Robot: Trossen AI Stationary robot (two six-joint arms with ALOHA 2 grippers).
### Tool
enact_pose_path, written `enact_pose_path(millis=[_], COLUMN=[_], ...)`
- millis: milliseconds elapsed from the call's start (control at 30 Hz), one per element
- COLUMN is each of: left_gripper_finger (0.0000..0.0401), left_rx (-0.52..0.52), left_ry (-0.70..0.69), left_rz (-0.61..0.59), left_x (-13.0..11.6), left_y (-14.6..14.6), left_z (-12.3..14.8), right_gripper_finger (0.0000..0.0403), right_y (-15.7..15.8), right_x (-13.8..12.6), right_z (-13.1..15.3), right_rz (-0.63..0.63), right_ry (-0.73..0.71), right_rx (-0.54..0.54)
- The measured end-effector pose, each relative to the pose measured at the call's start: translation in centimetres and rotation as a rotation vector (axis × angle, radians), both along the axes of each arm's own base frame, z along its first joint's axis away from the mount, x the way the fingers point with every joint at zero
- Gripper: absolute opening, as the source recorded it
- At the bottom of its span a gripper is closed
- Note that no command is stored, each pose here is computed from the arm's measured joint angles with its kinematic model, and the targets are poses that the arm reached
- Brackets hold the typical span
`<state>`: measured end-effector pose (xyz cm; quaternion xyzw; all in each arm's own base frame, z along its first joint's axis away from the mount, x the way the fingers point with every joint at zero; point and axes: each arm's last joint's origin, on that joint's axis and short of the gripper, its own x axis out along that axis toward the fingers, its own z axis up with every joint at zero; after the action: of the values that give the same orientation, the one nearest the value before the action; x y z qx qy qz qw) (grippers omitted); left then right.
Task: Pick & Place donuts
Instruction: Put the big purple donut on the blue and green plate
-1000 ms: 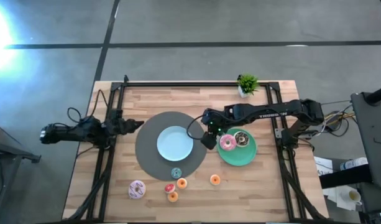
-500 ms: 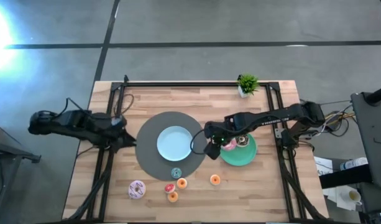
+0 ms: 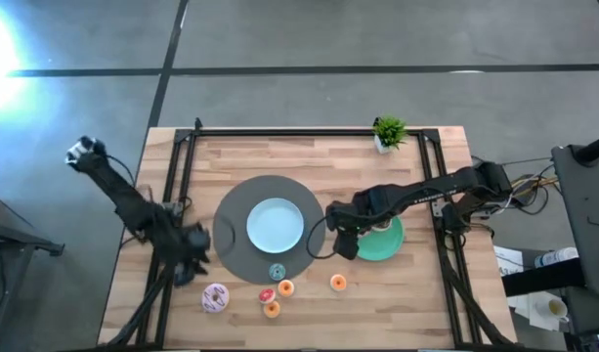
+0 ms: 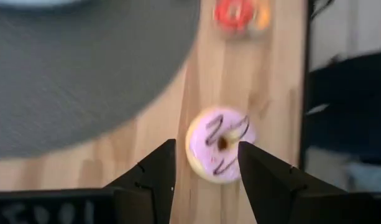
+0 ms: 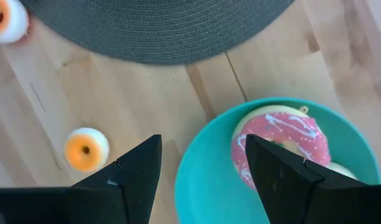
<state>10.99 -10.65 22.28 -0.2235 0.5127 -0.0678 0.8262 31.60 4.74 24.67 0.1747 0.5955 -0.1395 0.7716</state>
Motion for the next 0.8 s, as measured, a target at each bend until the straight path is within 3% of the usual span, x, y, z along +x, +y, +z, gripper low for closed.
enact_pose_path(millis=[267,367,800], left_gripper_finger=[0.0146,0.0146,0.0147], left_rx=[0.148,0.141,0.241], left_ry=[0.094,0.086,0.185], left_rz=[-0.089,-0.087,-0.068], left_x=[0.6,1.5,2.6], left_y=[-4.8,-5.9,-7.1], left_z=[-2.3,-2.0,-4.9], right_gripper_finger=[0.0226,0.0226,0.0226], right_y=[-0.1,-0.1,-0.1], right_x=[0.0,0.0,0.0], right_z=[0.1,0.1,0.1], right_rz=[0.054,0.062,0.060], right_ry=[-0.005,-0.005,-0.009], right_rx=[-0.055,-0.067,-0.080])
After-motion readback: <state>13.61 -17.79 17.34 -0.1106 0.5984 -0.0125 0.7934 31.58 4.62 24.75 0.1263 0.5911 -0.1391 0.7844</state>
